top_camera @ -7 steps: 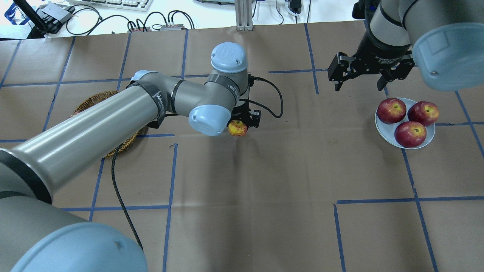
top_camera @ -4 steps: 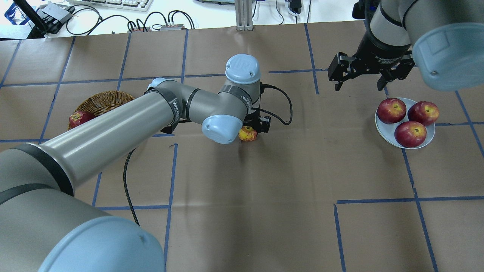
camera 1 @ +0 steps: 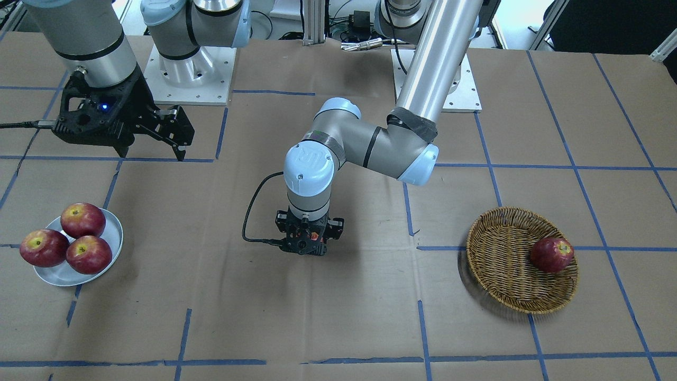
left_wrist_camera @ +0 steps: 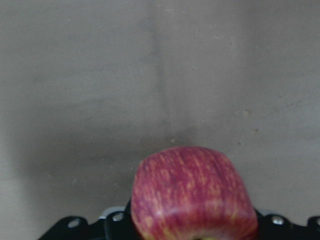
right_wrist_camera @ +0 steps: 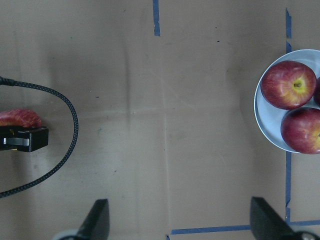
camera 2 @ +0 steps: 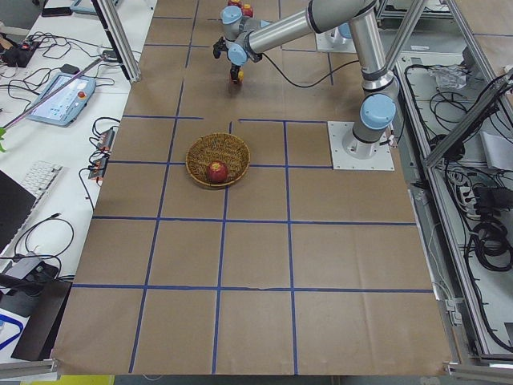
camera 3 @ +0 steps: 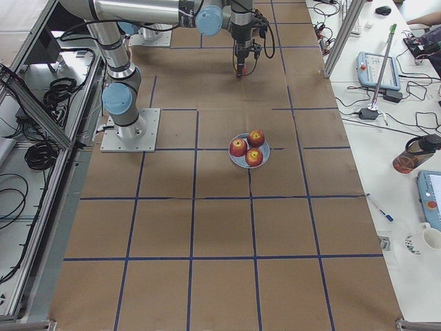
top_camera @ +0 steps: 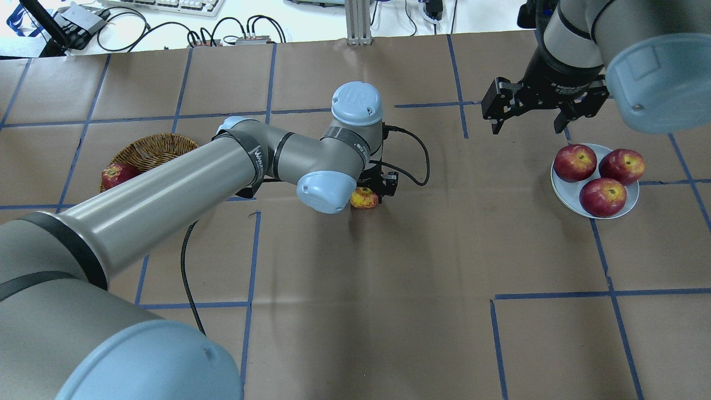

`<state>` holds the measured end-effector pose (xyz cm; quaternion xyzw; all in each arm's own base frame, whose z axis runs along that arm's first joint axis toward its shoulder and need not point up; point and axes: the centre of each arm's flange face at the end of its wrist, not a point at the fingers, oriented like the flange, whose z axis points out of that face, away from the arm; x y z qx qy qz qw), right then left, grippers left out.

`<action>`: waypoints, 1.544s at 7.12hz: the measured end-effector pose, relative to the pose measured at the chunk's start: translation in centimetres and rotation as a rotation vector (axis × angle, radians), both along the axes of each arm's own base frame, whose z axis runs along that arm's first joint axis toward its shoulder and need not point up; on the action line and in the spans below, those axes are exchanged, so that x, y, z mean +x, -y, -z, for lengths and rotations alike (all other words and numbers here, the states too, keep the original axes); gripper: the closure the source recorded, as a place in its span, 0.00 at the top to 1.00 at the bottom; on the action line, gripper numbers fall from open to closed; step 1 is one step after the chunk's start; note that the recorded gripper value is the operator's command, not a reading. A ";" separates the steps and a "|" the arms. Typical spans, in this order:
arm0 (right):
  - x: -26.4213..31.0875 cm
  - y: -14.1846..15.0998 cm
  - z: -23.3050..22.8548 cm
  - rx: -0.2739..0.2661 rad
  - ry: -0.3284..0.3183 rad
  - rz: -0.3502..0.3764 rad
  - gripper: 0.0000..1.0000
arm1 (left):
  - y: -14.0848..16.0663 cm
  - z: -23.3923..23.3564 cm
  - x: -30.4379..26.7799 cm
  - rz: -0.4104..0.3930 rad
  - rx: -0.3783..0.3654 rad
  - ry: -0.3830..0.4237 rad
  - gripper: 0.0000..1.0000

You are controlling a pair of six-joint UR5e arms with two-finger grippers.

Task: Transfer apple from basket to plate
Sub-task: 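Set the apple on the table, open the left gripper and withdraw, then reach the right gripper to the apple and grasp it while the left arm rests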

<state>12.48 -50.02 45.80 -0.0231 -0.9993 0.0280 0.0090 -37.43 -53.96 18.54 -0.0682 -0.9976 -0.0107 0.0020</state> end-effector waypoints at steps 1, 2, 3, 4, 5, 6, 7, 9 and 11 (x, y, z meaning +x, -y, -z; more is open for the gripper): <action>0.0 0.0 0.0 0.000 0.000 0.000 1.00 | 0.1 -1.5 0.2 0.003 -0.017 -0.006 0.99; 0.0 0.0 0.0 -0.001 0.000 0.000 1.00 | 0.2 -4.0 0.9 0.002 -0.037 -0.013 0.99; 0.0 0.0 0.0 -0.001 0.000 0.000 1.00 | 0.3 -7.3 2.7 0.002 -0.046 -0.015 0.99; -0.1 0.0 0.0 0.001 0.000 0.002 1.00 | 0.1 -11.6 5.9 0.012 -0.040 -0.010 0.99; -0.1 0.0 0.0 0.005 0.000 0.003 1.00 | -0.7 -16.1 9.7 0.017 -0.033 -0.004 0.99; -0.2 -0.1 -0.1 0.006 0.001 0.001 1.00 | -2.1 -20.8 14.2 0.029 -0.040 -0.001 0.99; 0.0 -0.3 -0.3 0.004 0.003 -0.002 1.00 | -3.7 -24.7 18.5 0.050 -0.067 0.000 0.99; 0.8 -0.3 -1.0 -0.017 0.006 -0.006 1.00 | -7.4 -30.3 23.4 0.044 -0.107 0.000 0.99; 4.5 -0.1 -0.1 -0.014 0.018 0.005 1.00 | -10.2 -32.0 24.3 0.037 -0.067 -0.007 0.99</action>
